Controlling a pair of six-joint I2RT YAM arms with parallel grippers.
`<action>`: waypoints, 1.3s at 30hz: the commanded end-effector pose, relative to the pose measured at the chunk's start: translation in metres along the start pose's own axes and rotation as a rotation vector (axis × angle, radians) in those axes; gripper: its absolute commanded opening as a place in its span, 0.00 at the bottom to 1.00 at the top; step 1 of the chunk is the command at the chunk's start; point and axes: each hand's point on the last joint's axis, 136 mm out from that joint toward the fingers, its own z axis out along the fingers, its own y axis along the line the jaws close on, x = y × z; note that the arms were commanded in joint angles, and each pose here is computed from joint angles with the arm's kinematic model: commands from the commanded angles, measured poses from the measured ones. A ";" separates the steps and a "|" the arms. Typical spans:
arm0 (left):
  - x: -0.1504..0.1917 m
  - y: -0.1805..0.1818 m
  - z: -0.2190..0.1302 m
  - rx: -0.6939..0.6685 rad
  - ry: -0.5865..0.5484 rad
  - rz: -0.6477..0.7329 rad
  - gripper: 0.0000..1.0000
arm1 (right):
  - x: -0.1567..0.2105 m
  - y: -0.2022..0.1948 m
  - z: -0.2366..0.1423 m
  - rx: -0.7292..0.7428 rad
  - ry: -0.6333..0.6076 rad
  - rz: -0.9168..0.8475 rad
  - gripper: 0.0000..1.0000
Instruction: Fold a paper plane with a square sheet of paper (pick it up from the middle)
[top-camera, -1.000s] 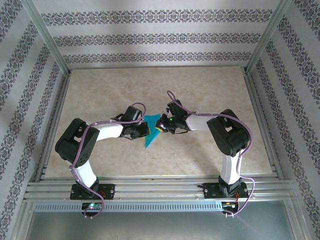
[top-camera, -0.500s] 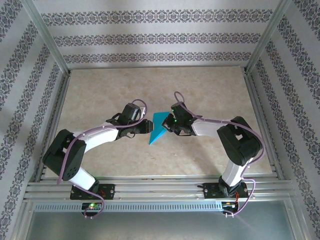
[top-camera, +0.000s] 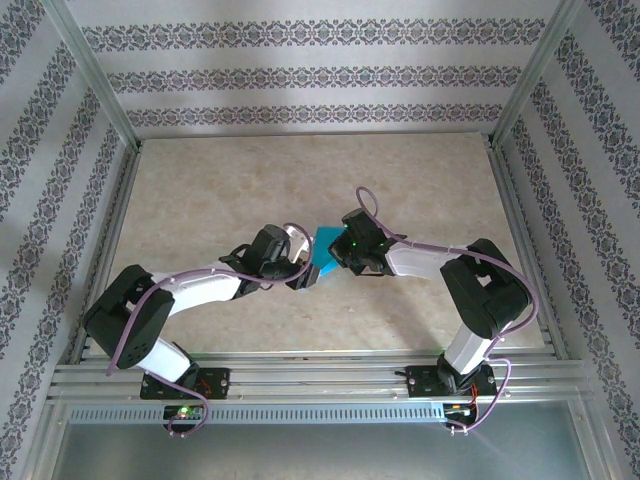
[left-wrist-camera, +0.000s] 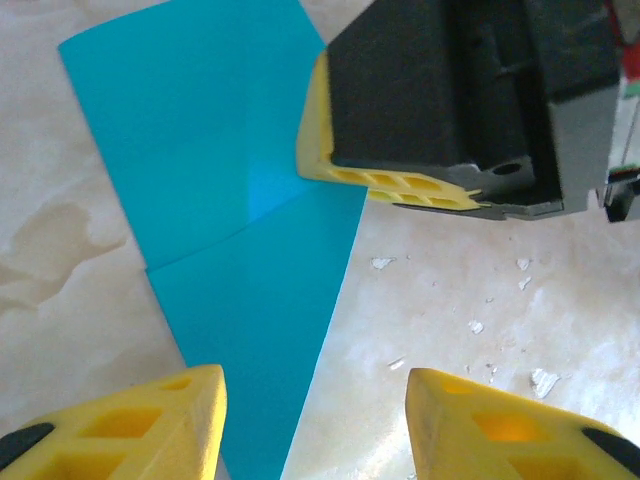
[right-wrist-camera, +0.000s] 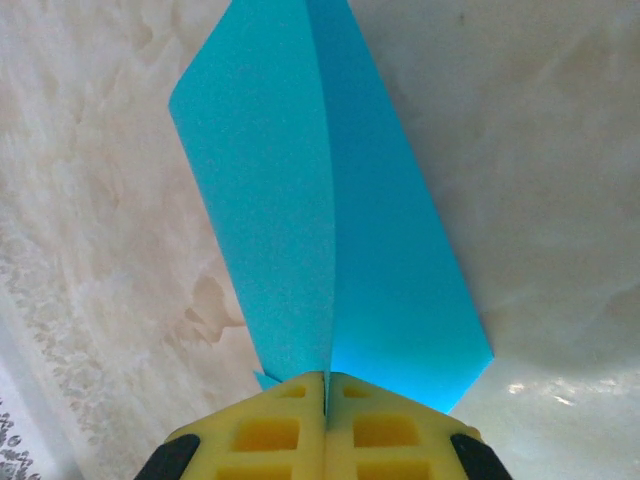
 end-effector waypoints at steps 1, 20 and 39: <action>-0.006 -0.002 0.011 -0.015 -0.029 0.163 0.52 | 0.002 0.002 -0.008 0.008 -0.004 0.037 0.00; 0.000 0.002 0.042 -0.045 -0.046 0.199 0.44 | 0.004 0.000 -0.014 -0.008 0.035 0.097 0.00; -0.003 0.006 0.045 -0.069 -0.058 0.212 0.36 | 0.006 0.003 -0.013 -0.022 0.069 0.097 0.04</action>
